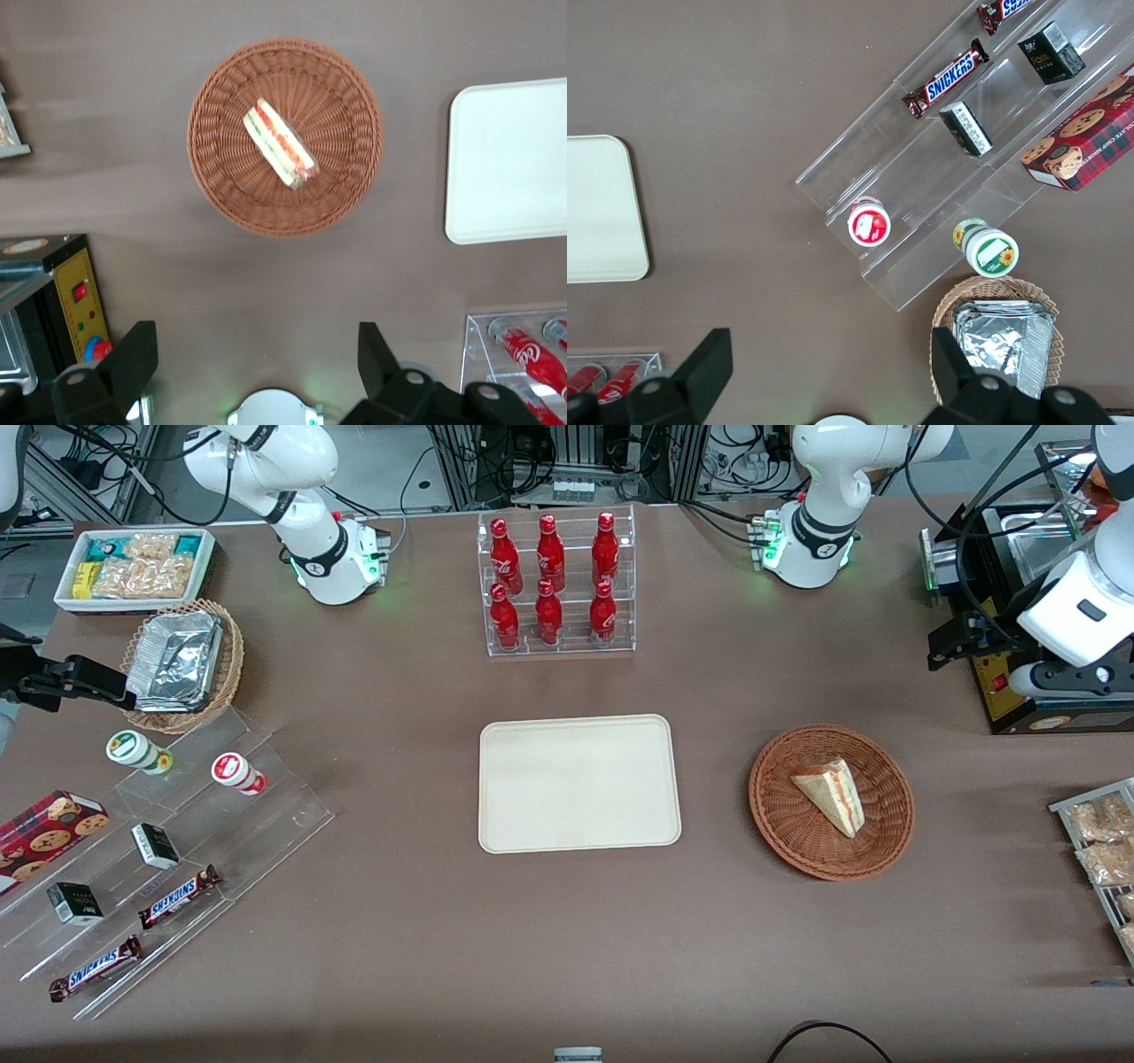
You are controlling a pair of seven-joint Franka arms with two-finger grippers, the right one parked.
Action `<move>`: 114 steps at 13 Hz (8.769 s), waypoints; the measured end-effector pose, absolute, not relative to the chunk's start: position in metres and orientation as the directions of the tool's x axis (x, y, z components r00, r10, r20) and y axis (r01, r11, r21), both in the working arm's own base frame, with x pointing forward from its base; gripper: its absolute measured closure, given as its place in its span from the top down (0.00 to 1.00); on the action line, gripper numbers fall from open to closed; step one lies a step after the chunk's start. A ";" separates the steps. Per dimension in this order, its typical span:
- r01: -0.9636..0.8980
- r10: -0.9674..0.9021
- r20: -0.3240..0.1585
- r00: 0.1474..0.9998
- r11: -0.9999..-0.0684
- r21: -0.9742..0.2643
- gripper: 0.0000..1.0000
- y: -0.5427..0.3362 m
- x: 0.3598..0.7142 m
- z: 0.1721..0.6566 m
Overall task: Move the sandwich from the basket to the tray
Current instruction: 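Move the left gripper over the wrapped sandwich in the wicker basket, then lower the open left gripper around the sandwich's upright edge, then close the left gripper on the sandwich and lift it, then carry the held sandwich from the basket over the cream tray, then lower the sandwich onto the tray and open the left gripper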
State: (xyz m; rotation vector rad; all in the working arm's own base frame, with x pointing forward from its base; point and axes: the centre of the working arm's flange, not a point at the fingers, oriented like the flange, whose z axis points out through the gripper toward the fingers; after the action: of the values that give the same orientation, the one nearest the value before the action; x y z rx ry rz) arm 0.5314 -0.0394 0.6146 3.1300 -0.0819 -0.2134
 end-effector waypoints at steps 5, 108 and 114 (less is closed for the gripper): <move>-0.050 -0.051 -0.137 0.989 -0.999 0.007 1.00 -0.038 0.533 0.612; 0.283 0.282 -0.112 0.953 -0.959 -0.006 0.81 -0.493 0.542 0.275; 0.298 0.297 -0.077 0.952 -0.955 0.004 1.00 -0.474 0.567 0.359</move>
State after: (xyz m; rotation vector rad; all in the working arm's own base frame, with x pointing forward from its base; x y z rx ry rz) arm 0.5671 -0.4736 0.3586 3.0884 0.4706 -0.1184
